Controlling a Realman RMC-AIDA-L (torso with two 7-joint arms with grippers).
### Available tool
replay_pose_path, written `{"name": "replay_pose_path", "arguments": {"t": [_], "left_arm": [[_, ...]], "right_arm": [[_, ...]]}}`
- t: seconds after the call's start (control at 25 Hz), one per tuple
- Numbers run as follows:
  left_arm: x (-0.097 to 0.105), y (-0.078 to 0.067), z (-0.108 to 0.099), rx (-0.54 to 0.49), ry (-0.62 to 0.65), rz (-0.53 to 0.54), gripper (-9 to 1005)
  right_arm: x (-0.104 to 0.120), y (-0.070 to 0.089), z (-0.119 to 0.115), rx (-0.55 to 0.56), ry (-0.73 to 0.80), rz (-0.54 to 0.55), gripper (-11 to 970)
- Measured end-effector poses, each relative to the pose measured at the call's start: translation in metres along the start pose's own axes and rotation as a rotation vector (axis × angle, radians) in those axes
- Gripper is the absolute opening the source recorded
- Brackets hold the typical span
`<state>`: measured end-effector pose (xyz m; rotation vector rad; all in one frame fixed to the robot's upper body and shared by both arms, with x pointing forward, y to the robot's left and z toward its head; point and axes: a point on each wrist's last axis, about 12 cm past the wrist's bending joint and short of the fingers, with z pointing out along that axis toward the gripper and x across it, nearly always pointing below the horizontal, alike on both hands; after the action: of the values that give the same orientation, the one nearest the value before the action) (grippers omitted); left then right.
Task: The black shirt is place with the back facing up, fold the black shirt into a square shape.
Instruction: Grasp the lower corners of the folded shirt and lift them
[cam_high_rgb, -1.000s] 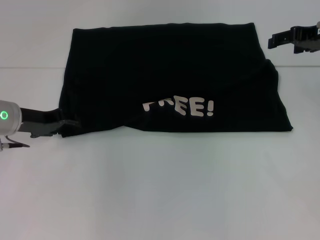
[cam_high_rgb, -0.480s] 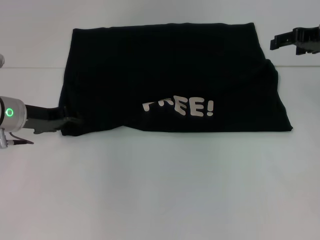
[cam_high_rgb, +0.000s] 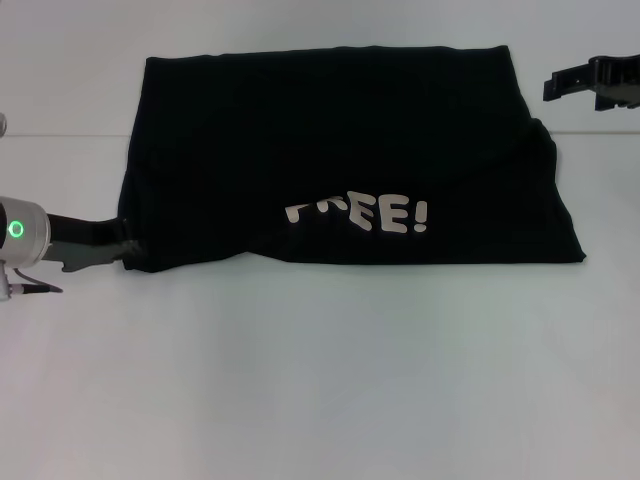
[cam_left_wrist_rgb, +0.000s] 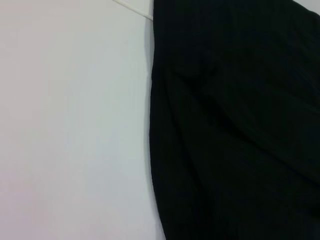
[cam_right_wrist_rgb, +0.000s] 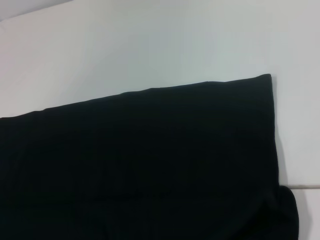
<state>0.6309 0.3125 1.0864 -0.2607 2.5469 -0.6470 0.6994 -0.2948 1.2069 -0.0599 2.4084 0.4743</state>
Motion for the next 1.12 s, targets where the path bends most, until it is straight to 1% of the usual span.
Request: {"name": "replay_pose_path", "arguments": {"t": [0.04,0.2,0.32,0.44,0.6,0.92,1.12], "left_arm": [[0.000,-0.001,0.000,0.002,0.003,0.003,98],[-0.001,-0.002,-0.001,0.007,0.007,0.006,60],[-0.008,-0.002,-0.008,0.013,-0.004,0.018,32],[-0.019,-0.001,-0.018,0.002,-0.029,0.035,32],[-0.029,-0.001,-0.024,-0.008,-0.044,0.045,33],[-0.029,-0.003,-0.023,-0.004,-0.043,0.057,33],[-0.029,-0.004,-0.023,-0.006,-0.048,0.058,32]], "right_arm": [[0.000,0.000,0.000,0.000,0.000,0.000,820],[0.000,0.000,0.000,0.000,0.003,0.000,818],[0.003,-0.002,-0.001,-0.004,0.021,-0.004,816],[0.010,-0.009,-0.003,-0.002,0.052,0.002,814],[0.021,-0.019,-0.007,0.000,0.090,0.027,812],[0.043,-0.039,-0.009,0.016,0.136,0.072,807],[0.062,-0.043,0.003,0.016,0.168,0.086,804]]}}
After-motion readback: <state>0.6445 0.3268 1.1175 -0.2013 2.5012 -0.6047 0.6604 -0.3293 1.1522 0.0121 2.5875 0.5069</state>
